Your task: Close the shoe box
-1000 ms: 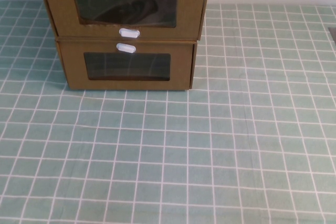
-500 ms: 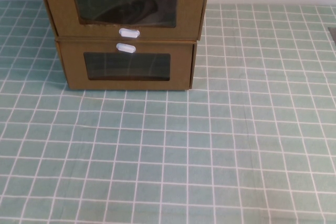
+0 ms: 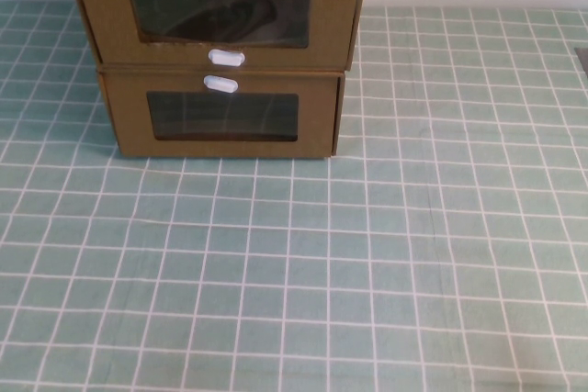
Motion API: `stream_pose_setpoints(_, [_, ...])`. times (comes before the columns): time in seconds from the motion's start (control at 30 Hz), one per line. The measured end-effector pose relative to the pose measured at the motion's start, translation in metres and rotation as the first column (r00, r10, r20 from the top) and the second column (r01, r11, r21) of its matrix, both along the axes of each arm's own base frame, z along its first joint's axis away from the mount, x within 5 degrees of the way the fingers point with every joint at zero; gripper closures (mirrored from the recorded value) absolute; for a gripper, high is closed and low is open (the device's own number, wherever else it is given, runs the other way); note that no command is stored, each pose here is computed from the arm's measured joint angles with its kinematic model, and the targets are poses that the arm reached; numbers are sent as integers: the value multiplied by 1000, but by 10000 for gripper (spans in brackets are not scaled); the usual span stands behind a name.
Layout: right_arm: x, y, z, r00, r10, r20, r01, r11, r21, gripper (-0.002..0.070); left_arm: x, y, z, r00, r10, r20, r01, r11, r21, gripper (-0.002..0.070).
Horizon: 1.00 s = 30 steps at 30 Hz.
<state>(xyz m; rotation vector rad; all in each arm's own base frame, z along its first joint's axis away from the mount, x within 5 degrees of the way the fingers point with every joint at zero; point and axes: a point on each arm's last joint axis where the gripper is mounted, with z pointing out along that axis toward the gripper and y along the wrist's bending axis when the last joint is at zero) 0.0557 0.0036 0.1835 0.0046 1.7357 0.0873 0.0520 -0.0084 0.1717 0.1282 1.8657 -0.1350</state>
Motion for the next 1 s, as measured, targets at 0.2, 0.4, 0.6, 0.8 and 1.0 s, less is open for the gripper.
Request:
stream_pose_setpoints(0.2, [-2,-3,-8,995,-43,-91,41,999,-30,690,0,0,0,1000,0,0,0,1000,0,680])
stream_pose_setpoints(0.4, [-2,-5,-9,993,-62,-101,56,997,-60,690,0,0,0,1000,0,0,0,1000,0,680])
stream_pose_setpoints(0.6, [-2,-6,-9,992,-80,-102,73,995,-73,690,0,0,0,1000,0,0,0,1000,0,680])
stream_pose_setpoints(0.8, [-2,-6,-10,991,-82,-104,75,995,-69,690,0,0,0,1000,0,0,0,1000,0,680])
stream_pose_setpoints(1.0, [-2,-6,-10,991,-83,-104,76,995,-65,690,0,0,0,1000,0,0,0,1000,0,680])
